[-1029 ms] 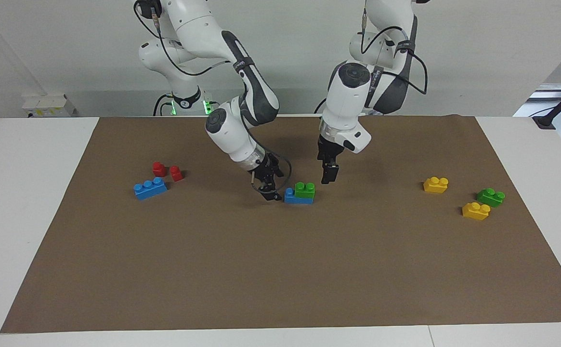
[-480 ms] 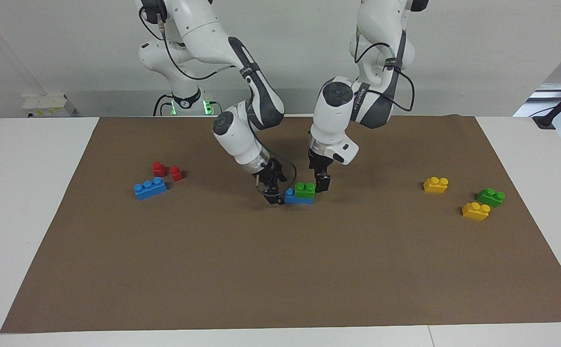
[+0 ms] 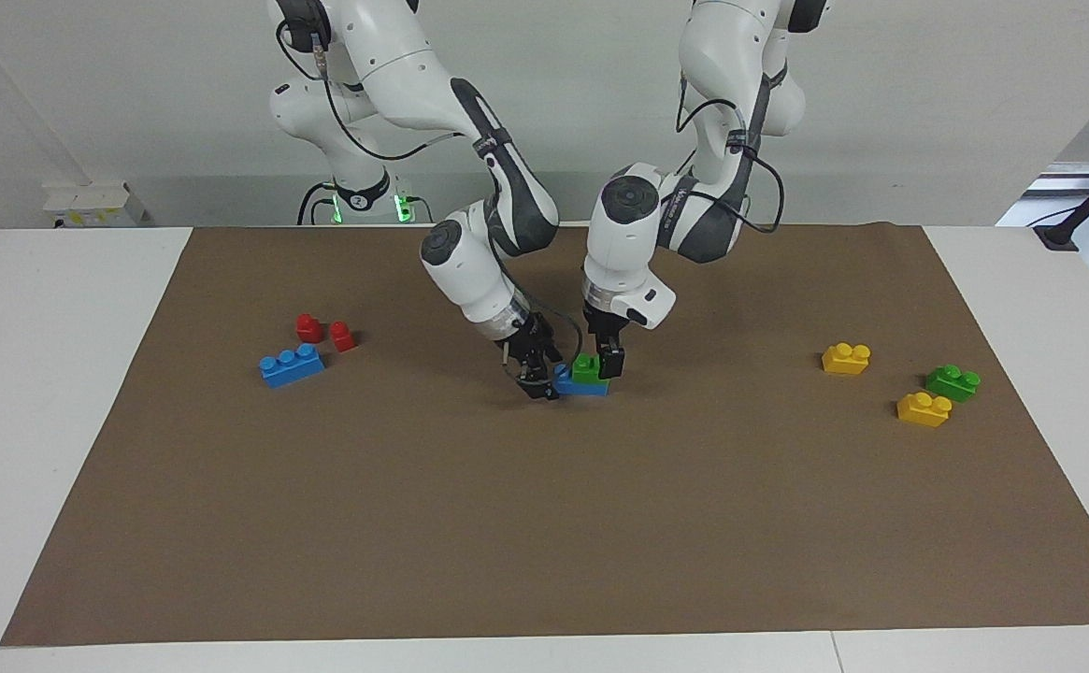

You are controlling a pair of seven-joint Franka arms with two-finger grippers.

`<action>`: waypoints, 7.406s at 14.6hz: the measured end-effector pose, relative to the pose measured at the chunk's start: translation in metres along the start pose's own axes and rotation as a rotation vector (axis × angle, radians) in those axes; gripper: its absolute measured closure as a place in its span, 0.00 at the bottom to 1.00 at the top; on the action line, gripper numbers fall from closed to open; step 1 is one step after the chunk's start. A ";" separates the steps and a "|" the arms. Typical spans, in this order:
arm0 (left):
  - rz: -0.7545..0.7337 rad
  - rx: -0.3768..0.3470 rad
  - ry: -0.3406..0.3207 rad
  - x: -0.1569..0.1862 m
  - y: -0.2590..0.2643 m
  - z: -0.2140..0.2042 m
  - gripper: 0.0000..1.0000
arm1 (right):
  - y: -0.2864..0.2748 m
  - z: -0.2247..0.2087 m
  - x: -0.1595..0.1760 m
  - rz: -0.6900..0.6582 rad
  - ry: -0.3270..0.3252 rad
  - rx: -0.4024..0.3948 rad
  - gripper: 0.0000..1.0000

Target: Remove green block with left arm and hold with right

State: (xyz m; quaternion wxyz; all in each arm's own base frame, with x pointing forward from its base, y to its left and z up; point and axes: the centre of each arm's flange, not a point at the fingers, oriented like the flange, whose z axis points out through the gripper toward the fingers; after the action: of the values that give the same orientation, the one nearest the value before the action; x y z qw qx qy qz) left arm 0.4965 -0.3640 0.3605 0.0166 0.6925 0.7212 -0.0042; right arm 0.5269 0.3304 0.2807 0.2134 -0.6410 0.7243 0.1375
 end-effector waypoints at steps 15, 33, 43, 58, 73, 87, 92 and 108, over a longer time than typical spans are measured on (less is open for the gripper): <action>0.043 -0.051 0.014 -0.012 -0.004 0.010 0.35 | 0.000 0.002 0.001 0.018 -0.012 -0.002 0.65; 0.108 -0.072 0.062 0.058 0.018 -0.098 0.64 | -0.010 -0.005 0.002 0.013 -0.019 0.017 0.65; 0.406 -0.014 0.043 0.265 0.091 -0.118 0.64 | -0.135 -0.205 0.170 -0.146 -0.076 -0.095 0.65; 0.564 -0.066 0.054 0.384 0.154 0.017 0.64 | -0.103 -0.197 0.353 -0.183 -0.058 -0.112 0.65; 0.717 -0.100 0.068 0.396 0.172 0.032 0.03 | -0.105 -0.205 0.343 -0.206 -0.049 -0.112 0.00; 1.284 0.036 0.082 0.365 0.164 -0.132 0.00 | -0.088 -0.396 0.158 -0.829 0.218 -0.282 0.00; 1.474 0.104 0.035 0.364 0.141 -0.194 0.00 | -0.069 -0.451 0.118 -1.198 0.278 -0.343 0.00; 1.587 0.057 -0.002 0.347 0.067 -0.284 0.00 | -0.074 -0.474 0.141 -1.518 0.313 -0.466 0.00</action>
State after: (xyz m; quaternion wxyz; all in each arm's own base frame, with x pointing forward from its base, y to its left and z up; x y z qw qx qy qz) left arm 0.5445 -0.0069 0.6353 -0.0027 0.9999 0.0117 -0.0102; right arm 0.5251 -0.0265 0.6308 0.0056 -0.9978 0.0657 0.0109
